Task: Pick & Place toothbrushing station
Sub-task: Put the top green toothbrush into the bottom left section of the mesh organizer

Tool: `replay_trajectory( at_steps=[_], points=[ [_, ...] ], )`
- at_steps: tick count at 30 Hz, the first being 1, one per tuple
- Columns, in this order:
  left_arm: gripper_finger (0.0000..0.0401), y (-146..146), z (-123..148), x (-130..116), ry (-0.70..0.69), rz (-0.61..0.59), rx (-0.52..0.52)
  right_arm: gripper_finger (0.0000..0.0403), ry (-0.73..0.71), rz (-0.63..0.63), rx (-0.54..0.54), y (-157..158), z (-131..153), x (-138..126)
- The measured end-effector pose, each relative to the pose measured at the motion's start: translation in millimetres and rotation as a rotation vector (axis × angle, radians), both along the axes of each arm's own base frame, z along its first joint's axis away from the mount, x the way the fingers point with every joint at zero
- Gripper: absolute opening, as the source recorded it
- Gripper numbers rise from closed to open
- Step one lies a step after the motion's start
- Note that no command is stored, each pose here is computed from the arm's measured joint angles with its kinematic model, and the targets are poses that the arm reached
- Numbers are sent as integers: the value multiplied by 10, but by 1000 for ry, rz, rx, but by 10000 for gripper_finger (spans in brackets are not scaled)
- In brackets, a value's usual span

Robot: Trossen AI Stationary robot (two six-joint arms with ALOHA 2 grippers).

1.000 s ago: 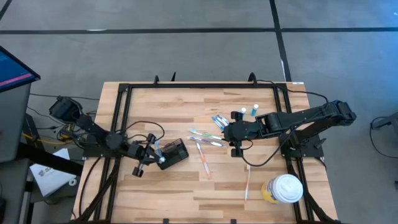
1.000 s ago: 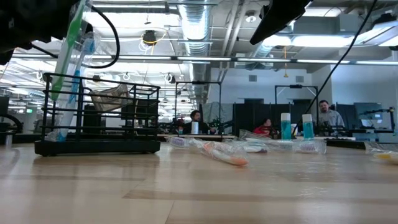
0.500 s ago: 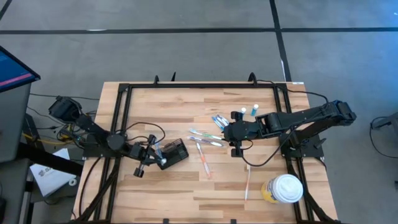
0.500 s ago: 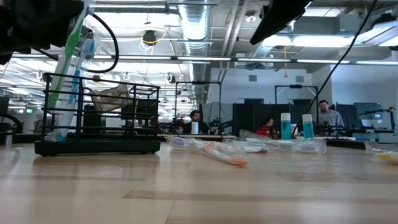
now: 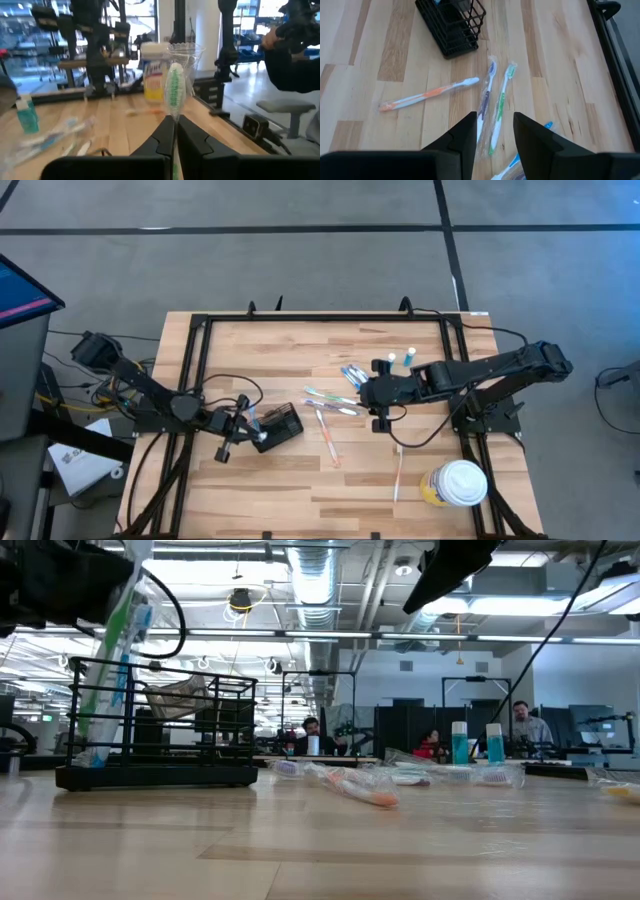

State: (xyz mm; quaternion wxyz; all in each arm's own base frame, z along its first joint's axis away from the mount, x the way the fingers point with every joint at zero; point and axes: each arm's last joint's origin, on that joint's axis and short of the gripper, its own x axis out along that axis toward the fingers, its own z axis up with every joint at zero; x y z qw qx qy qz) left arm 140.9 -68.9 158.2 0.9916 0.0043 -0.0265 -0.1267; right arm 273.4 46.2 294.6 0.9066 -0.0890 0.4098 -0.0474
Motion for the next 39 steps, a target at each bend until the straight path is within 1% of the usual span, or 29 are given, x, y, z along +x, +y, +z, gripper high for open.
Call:
replay_trajectory(
  at_steps=[7, 10, 13, 17, 21, 23, 28, 39],
  points=[
    [1, 24, 24, -58, 24, -2, -2, 118, 12, -11, 7, -2, -27, -10],
    [1, 19, 12, -87, 51, 17, -6, 118, 13, -13, 9, -2, -28, -11],
    [1, 6, 24, -115, 47, 26, -3, 118, 14, -13, 9, -2, -29, -12],
    [1, 11, -15, -150, 95, 93, 18, 118, 15, -13, 8, -2, -29, -13],
    [1, 13, 13, -173, 79, 89, 9, 118, 15, -14, 8, -5, -29, -12],
    [1, 16, -7, -178, 99, 90, 23, 118, 14, -14, 8, -4, -29, -12],
    [1, 17, -29, -179, 122, 90, 11, 118, 12, -14, 9, -4, -27, -10],
    [3, 18, -34, -179, 128, 91, 10, 118, 12, -13, 9, -4, -27, -10]
  ],
)
